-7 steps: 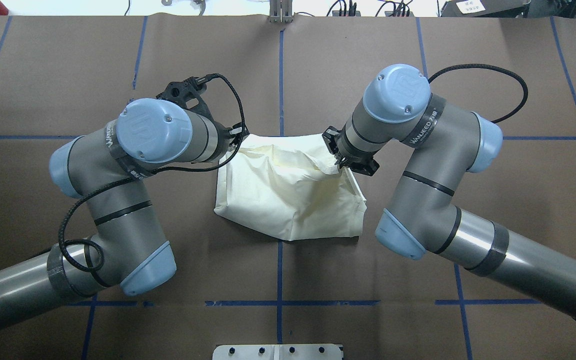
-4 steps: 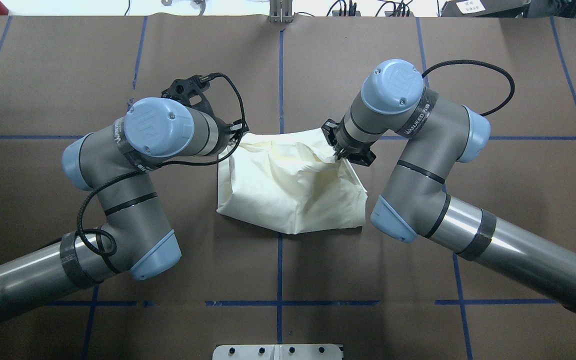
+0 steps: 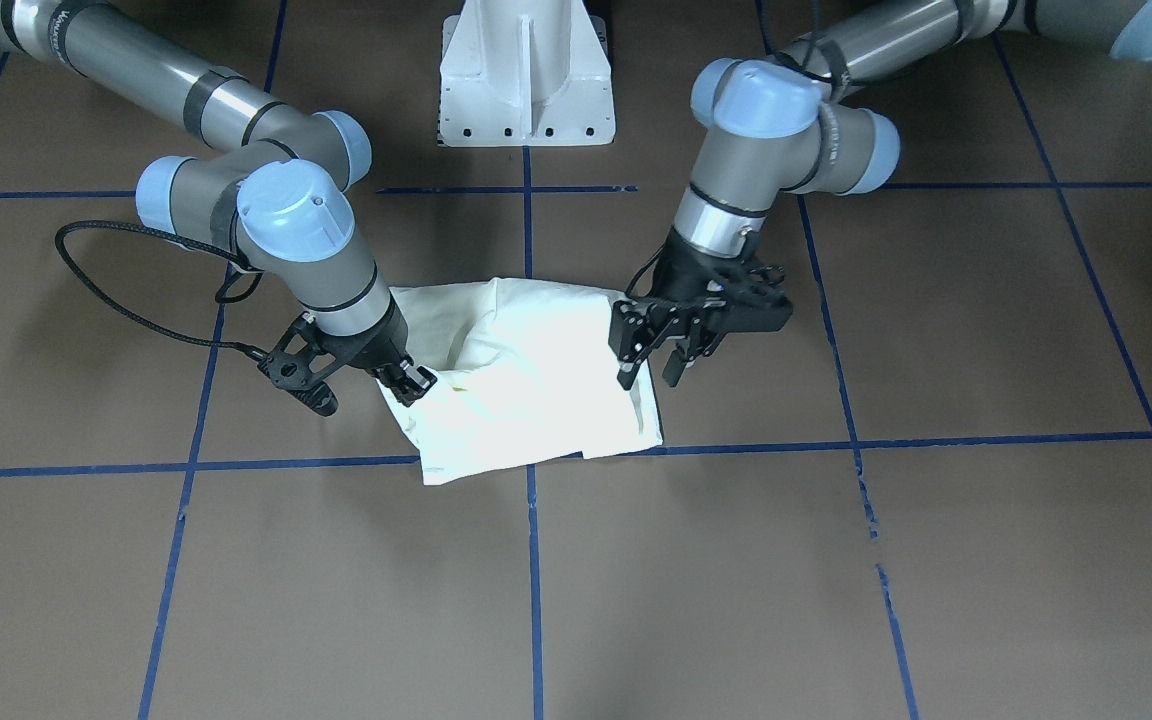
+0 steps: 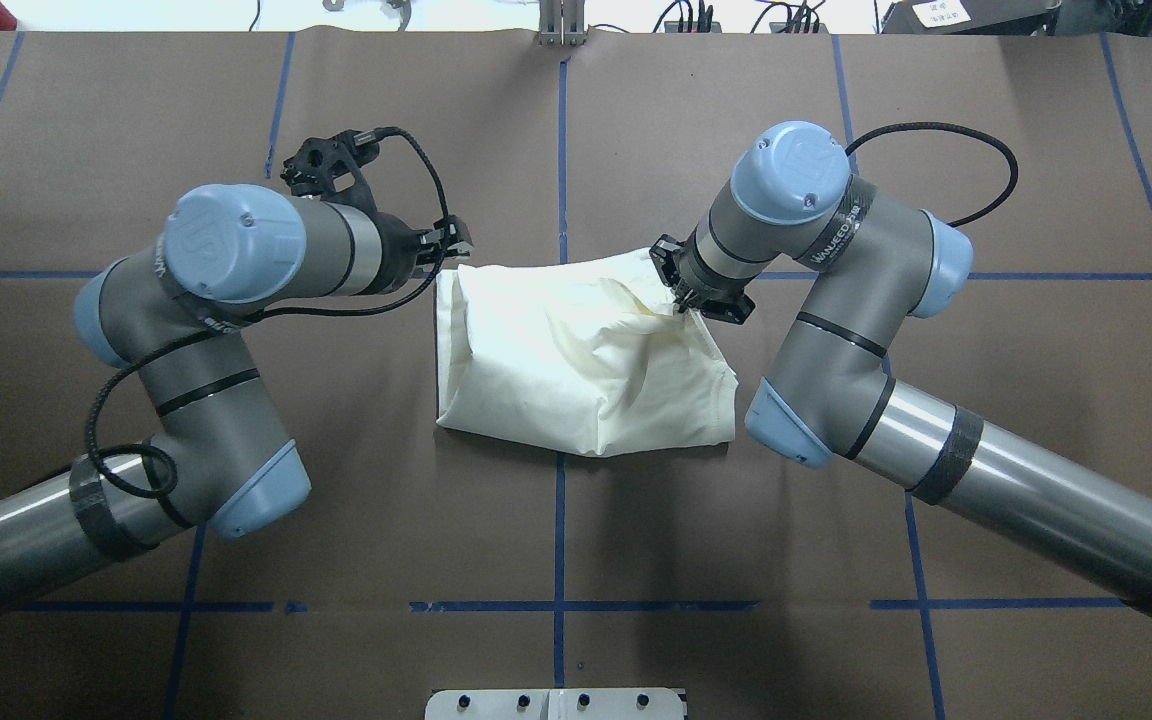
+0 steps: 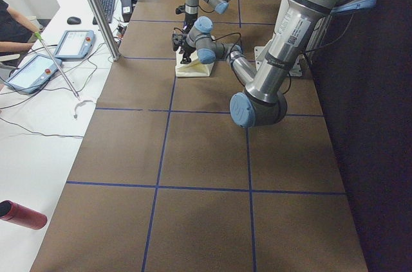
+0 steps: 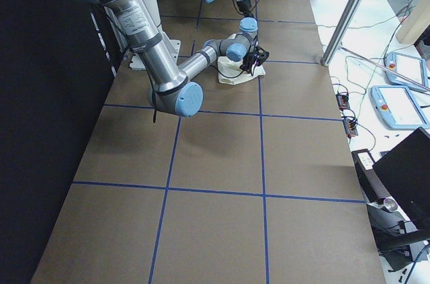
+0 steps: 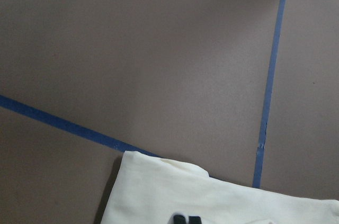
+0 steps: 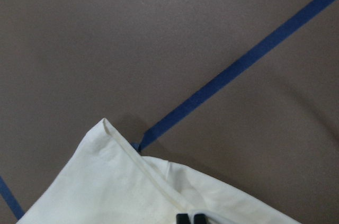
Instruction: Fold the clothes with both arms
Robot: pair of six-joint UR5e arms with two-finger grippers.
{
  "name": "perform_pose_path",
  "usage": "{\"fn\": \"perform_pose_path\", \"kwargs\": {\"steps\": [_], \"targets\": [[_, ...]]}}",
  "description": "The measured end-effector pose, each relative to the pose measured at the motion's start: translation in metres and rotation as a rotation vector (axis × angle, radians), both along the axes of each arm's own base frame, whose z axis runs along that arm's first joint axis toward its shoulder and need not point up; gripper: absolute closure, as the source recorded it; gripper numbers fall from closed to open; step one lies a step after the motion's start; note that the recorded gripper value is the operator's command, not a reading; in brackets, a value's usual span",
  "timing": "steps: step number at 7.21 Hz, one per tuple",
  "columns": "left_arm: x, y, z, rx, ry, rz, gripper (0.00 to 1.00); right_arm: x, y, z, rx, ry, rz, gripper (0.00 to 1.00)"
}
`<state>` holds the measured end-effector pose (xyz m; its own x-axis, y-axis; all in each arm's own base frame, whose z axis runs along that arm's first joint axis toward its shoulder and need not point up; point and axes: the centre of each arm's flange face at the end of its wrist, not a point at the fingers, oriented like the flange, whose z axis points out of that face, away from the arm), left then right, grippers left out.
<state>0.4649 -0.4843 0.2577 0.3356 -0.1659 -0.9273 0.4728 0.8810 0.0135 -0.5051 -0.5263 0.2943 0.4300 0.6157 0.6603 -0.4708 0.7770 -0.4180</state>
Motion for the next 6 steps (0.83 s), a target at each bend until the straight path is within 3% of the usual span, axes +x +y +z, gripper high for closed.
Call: {"fn": "perform_pose_path", "kwargs": {"steps": [2, 4, 6], "targets": [[-0.011, 0.022, 0.034, 0.035, 0.054, 0.035, 1.0, 0.004, -0.003, 0.001, -0.002, -0.003, 0.002, 1.0], [0.018, 0.058, 0.036, 0.051, 0.092, 0.108, 1.0, 0.005, -0.005, 0.0, -0.002, -0.004, 0.004, 1.0], [0.043, 0.075, 0.041, 0.051, 0.102, 0.148, 1.0, 0.006, -0.006, -0.001, -0.003, -0.007, 0.004, 1.0]]}}
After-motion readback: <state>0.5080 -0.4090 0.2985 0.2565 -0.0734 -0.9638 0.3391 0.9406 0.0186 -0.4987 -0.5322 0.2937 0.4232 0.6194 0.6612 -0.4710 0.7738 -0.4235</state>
